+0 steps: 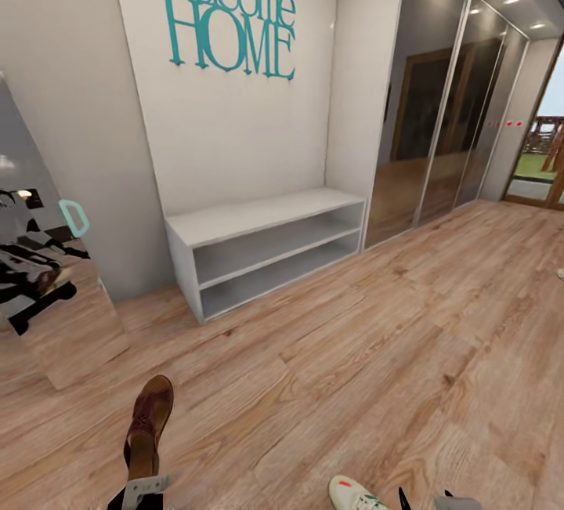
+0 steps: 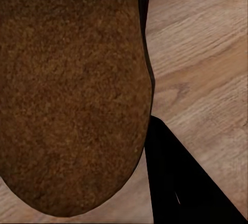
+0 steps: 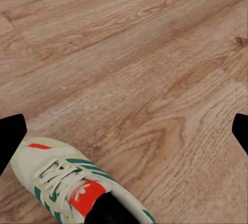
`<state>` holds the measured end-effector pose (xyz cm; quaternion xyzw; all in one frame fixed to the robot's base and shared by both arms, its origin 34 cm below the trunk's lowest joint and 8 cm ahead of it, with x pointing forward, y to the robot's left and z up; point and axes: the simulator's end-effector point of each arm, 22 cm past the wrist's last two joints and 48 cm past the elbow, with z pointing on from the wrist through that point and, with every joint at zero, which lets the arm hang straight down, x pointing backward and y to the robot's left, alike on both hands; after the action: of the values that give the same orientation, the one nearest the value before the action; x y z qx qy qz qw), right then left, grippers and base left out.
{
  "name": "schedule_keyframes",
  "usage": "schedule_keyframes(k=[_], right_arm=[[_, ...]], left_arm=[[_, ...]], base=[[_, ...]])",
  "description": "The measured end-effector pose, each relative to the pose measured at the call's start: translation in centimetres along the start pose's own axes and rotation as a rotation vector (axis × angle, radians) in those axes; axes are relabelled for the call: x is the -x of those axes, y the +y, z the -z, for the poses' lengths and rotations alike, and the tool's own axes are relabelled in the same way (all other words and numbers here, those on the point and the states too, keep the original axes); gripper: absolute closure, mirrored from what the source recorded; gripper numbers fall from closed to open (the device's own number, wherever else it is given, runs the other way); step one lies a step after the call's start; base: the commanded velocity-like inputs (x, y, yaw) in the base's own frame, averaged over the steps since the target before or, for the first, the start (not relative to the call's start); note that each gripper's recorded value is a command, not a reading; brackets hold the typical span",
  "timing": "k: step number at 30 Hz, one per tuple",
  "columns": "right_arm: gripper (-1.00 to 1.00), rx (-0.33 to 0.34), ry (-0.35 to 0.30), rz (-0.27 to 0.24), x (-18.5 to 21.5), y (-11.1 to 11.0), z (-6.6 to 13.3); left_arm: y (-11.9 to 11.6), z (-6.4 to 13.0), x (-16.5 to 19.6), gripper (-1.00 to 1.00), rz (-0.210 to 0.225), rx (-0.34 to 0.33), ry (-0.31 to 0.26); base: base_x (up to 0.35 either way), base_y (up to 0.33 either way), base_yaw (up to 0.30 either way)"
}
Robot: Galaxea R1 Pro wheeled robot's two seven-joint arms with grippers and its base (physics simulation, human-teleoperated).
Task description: Pick up the two gym shoes and the two sandals from the corridor floor and place them onto the hallstand (shoe rack) in the corridor, making sure they are on the rack and not on the floor. Arrange them so the two gym shoes are next to each other and the two sandals are next to each other.
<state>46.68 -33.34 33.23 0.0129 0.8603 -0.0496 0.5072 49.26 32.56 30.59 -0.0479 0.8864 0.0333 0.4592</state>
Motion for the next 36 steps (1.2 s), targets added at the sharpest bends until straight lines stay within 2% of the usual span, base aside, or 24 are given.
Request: schedule_keyframes(k=[11,26,36], right_arm=[[-1.00,0.000,0.000,0.000,-0.02,-0.02,0.01],[-1.00,0.000,0.001,0.000,-0.03,-0.01,0.00],[-1.00,0.001,-0.001,0.000,0.04,0.00,-0.04]], left_arm=[[0.00,0.00,-0.02,1.00,0.001,0.000,0.000],[0.02,0.00,-0.07,1.00,0.001,0.001,0.002],[0.02,-0.01,-0.23,1.00,0.001,0.001,0.005]], base=[[-0.092,-0.152,0.279],[-0.009,-0.009,0.274],[0.000,0.000,0.045]])
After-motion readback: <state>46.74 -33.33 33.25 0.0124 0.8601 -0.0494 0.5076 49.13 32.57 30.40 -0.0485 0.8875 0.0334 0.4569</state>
